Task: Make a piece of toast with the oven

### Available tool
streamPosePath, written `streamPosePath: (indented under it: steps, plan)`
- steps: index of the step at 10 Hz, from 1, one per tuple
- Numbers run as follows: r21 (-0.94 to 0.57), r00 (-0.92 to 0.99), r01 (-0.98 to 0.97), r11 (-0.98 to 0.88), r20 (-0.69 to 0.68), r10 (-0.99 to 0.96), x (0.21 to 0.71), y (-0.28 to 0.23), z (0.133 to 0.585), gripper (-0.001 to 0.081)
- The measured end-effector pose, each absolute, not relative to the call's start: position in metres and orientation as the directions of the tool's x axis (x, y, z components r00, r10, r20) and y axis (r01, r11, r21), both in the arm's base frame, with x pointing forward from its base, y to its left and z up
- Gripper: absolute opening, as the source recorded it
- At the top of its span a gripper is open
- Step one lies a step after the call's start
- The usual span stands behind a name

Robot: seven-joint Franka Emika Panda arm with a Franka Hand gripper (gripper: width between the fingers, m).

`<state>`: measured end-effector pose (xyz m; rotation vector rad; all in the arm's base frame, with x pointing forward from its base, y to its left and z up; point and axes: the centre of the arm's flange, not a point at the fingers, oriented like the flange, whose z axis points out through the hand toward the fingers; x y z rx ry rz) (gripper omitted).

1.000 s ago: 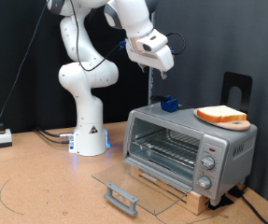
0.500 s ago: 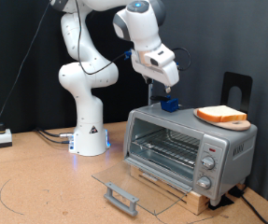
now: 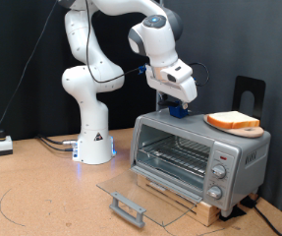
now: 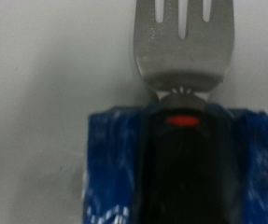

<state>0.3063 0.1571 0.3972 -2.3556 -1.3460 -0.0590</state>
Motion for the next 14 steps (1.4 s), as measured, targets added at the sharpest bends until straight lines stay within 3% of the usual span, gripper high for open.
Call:
streamPosePath:
  steps: [10, 11, 12, 13, 14]
  plan:
    - [-0.362, 0.487, 0.853, -0.376, 0.291, 0.824, 0.310, 0.170, 0.370, 0.0784]
    - [-0.363, 0.487, 0.853, -0.376, 0.291, 0.823, 0.310, 0.170, 0.370, 0.0609]
    - [-0.364, 0.487, 0.852, -0.376, 0.291, 0.823, 0.310, 0.170, 0.370, 0.0609]
    - [-0.363, 0.487, 0.853, -0.376, 0.293, 0.823, 0.311, 0.171, 0.370, 0.0412]
    - [-0.363, 0.487, 0.853, -0.376, 0.294, 0.822, 0.311, 0.171, 0.371, 0.0411]
